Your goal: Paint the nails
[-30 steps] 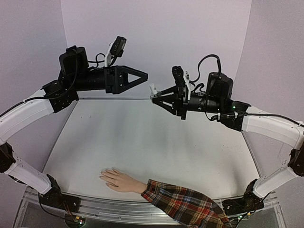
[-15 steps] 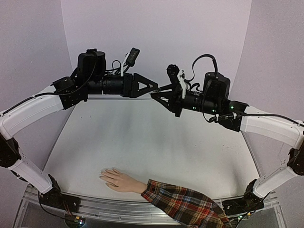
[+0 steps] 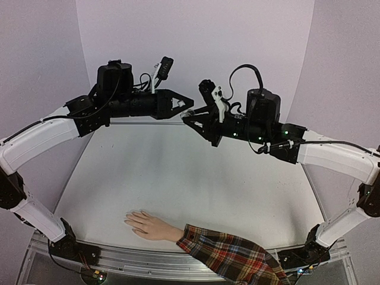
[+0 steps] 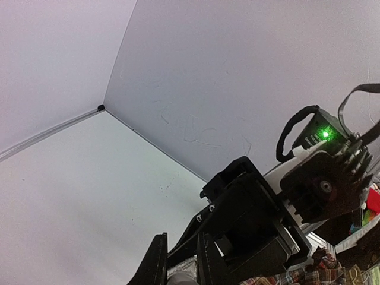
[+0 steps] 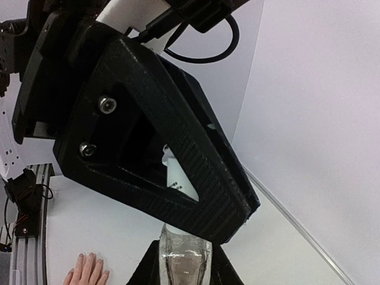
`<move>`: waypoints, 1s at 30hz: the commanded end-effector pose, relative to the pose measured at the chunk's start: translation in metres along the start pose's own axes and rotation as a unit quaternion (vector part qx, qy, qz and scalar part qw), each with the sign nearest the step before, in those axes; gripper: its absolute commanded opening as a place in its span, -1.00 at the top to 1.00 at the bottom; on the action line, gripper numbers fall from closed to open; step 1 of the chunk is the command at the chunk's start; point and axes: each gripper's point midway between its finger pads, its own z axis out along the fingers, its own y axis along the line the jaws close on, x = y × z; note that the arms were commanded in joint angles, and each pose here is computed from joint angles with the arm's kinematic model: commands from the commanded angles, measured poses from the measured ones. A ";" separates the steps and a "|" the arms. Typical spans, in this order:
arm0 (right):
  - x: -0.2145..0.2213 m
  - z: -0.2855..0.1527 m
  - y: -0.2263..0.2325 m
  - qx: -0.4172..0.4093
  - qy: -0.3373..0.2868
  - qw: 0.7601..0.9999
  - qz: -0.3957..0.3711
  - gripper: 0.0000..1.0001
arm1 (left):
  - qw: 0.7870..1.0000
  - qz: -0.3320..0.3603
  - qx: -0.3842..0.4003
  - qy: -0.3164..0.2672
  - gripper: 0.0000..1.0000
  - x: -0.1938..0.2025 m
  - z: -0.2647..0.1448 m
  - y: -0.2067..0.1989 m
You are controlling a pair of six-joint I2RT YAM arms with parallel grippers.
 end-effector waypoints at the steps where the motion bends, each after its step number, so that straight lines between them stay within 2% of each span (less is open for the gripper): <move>1: -0.057 -0.012 0.029 -0.137 -0.091 0.986 0.037 1.00 | 0.977 0.072 0.201 0.018 0.99 0.011 -0.017 -0.079; 2: -0.065 -0.023 0.048 -0.216 -0.109 0.969 0.045 1.00 | 0.957 0.094 0.271 0.027 1.00 0.017 -0.030 -0.101; 4: -0.085 -0.056 0.089 -0.377 -0.146 0.913 0.048 1.00 | 0.929 0.113 0.350 0.034 1.00 0.019 -0.047 -0.125; 5: -0.091 -0.064 0.100 -0.424 -0.146 0.892 0.060 1.00 | 0.915 0.118 0.383 0.042 1.00 0.019 -0.054 -0.135; 7: -0.102 -0.075 0.108 -0.467 -0.159 0.867 0.069 1.00 | 0.892 0.116 0.433 0.059 1.00 0.017 -0.067 -0.149; 10: -0.104 -0.076 0.108 -0.477 -0.165 0.859 0.089 1.00 | 0.867 0.119 0.480 0.065 1.00 0.018 -0.080 -0.159; 16: -0.100 -0.077 0.105 -0.461 -0.178 0.866 0.076 1.00 | 0.854 0.104 0.502 0.088 1.00 0.024 -0.090 -0.164; 17: -0.099 -0.077 0.104 -0.457 -0.180 0.868 0.074 1.00 | 0.856 0.098 0.500 0.090 1.00 0.023 -0.091 -0.164; 18: -0.098 -0.076 0.102 -0.449 -0.183 0.872 0.073 1.00 | 0.863 0.093 0.489 0.086 0.84 0.020 -0.090 -0.161; 19: -0.097 -0.076 0.099 -0.438 -0.186 0.876 0.073 1.00 | 0.872 0.089 0.475 0.079 0.61 0.016 -0.089 -0.158; 21: -0.094 -0.073 0.083 -0.393 -0.199 0.895 0.074 1.00 | 0.904 0.083 0.417 0.051 -0.19 0.005 -0.084 -0.145; 22: -0.090 -0.069 0.073 -0.358 -0.204 0.908 0.075 1.00 | 0.924 0.079 0.374 0.032 -0.36 -0.002 -0.081 -0.136; 24: -0.076 -0.062 0.057 -0.290 -0.199 0.934 0.060 1.00 | 0.959 0.077 0.272 -0.013 -0.49 -0.018 -0.075 -0.113; 26: -0.055 -0.043 0.034 -0.190 -0.157 0.967 0.064 1.00 | 0.981 0.057 0.179 -0.047 -0.56 -0.031 -0.071 -0.086; 28: -0.047 -0.034 0.012 -0.093 -0.139 0.985 0.047 1.00 | 0.993 0.021 0.082 -0.077 -0.59 -0.042 -0.066 -0.054; 30: -0.041 -0.030 -0.004 -0.027 -0.123 0.991 0.035 1.00 | 0.995 -0.004 0.023 -0.100 -0.59 -0.048 -0.064 -0.032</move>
